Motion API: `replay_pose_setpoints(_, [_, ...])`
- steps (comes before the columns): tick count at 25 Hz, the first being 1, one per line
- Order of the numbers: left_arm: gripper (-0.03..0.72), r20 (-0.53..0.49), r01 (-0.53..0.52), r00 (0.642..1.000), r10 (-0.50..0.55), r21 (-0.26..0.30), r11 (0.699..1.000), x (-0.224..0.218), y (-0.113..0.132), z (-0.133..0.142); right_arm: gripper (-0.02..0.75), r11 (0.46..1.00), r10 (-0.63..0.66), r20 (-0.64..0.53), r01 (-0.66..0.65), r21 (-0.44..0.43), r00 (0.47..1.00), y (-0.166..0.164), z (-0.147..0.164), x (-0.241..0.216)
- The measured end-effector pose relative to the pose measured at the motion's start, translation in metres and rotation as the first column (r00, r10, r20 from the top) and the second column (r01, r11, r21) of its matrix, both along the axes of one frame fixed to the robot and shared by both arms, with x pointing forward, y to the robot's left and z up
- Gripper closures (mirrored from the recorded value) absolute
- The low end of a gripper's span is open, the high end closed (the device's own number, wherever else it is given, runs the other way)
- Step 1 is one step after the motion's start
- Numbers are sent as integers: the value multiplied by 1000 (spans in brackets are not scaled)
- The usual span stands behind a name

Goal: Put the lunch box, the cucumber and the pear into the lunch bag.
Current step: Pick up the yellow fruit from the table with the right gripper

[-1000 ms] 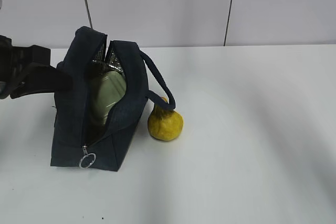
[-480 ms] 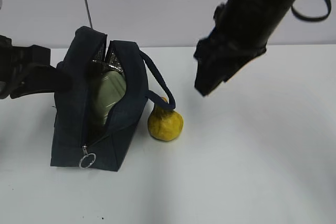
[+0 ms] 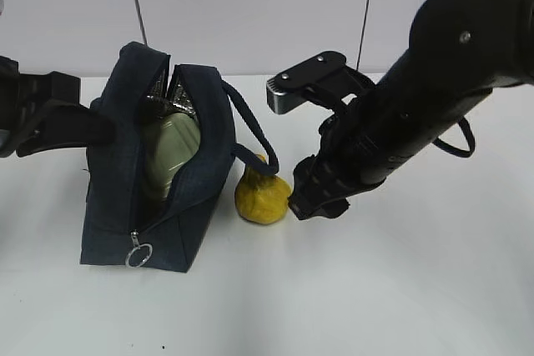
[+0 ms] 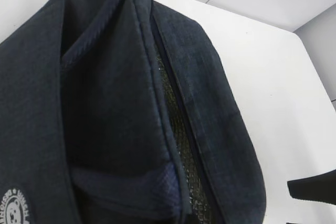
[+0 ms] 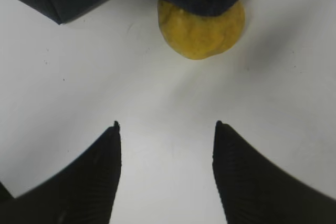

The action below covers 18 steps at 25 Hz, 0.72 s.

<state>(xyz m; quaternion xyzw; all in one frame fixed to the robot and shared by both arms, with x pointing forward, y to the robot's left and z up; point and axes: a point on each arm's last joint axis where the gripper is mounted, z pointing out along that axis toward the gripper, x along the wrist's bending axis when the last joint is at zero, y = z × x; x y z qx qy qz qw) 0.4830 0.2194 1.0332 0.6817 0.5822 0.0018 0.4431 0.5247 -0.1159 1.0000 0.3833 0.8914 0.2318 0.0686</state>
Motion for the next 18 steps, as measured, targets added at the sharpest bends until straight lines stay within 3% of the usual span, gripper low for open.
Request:
replay_pose_setpoints(8, [703,0,0,1000,0,-1,1000,0,0,0,300,993,-29,86,19,114,996,4,-15,1])
replay_pose_setpoints(18, [703,-3,4,1000,-4,-3,1000,0,0,0,300,978,-52,74,36,206,996,20,-56,19])
